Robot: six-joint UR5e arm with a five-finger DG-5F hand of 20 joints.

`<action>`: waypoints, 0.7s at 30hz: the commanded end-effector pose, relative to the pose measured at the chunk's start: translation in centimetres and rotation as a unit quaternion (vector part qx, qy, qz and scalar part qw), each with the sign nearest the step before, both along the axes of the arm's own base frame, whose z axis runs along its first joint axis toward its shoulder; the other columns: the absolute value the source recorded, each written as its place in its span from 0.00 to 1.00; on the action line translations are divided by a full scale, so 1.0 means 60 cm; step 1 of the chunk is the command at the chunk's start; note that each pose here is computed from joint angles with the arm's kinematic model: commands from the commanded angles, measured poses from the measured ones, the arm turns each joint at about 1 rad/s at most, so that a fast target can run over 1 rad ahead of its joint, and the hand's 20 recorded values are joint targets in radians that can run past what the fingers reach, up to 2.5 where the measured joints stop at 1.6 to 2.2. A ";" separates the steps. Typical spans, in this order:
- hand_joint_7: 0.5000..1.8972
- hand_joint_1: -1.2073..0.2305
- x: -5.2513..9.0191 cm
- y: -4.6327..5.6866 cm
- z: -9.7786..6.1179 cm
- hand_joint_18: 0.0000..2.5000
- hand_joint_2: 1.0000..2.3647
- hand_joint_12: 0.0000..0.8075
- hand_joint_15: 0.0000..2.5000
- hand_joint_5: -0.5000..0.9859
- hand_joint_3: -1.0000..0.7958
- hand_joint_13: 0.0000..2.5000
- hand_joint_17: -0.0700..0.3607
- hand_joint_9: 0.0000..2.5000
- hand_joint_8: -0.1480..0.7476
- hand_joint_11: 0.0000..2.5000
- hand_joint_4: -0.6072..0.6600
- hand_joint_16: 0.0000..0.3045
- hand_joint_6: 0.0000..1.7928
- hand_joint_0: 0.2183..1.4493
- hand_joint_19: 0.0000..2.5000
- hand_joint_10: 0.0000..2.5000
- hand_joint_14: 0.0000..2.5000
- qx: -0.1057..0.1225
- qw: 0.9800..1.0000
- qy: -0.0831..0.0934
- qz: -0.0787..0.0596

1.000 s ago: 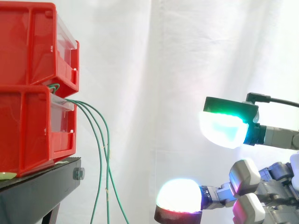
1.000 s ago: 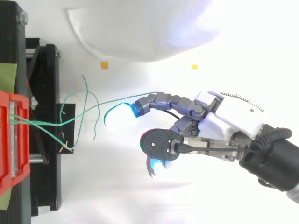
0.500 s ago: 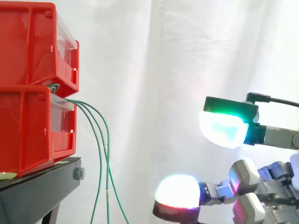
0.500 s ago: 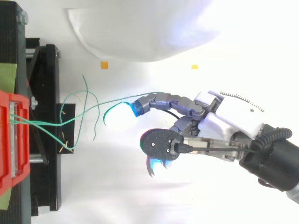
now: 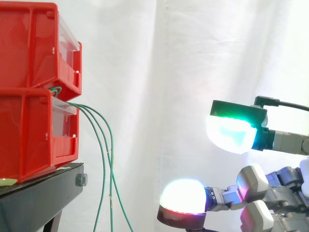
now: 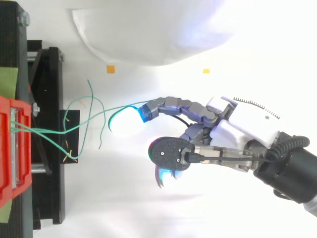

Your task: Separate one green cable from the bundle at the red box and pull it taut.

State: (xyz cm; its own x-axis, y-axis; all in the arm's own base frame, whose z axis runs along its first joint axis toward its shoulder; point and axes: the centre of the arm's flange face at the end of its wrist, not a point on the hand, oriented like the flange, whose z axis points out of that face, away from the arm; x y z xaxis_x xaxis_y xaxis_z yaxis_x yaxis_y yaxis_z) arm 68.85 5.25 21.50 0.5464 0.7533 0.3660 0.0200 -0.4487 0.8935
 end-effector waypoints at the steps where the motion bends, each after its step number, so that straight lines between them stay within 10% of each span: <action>1: 0.12 0.34 0.000 0.000 0.000 0.32 0.00 0.35 0.38 0.24 0.28 0.44 0.34 0.51 0.44 0.34 0.55 0.11 0.28 0.24 0.48 0.01 0.01 0.000 1.000 0.000 0.000; 21: 0.13 0.36 0.000 0.000 0.000 0.32 0.00 0.34 0.37 0.23 0.29 0.43 0.35 0.50 0.43 0.33 0.55 0.12 0.28 0.25 0.49 0.01 0.01 0.000 1.000 0.000 0.000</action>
State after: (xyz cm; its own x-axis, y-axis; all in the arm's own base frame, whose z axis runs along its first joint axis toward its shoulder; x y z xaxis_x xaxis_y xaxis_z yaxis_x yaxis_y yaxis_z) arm 68.85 5.25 21.49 0.5464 0.7533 0.3661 0.0200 -0.4487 0.8935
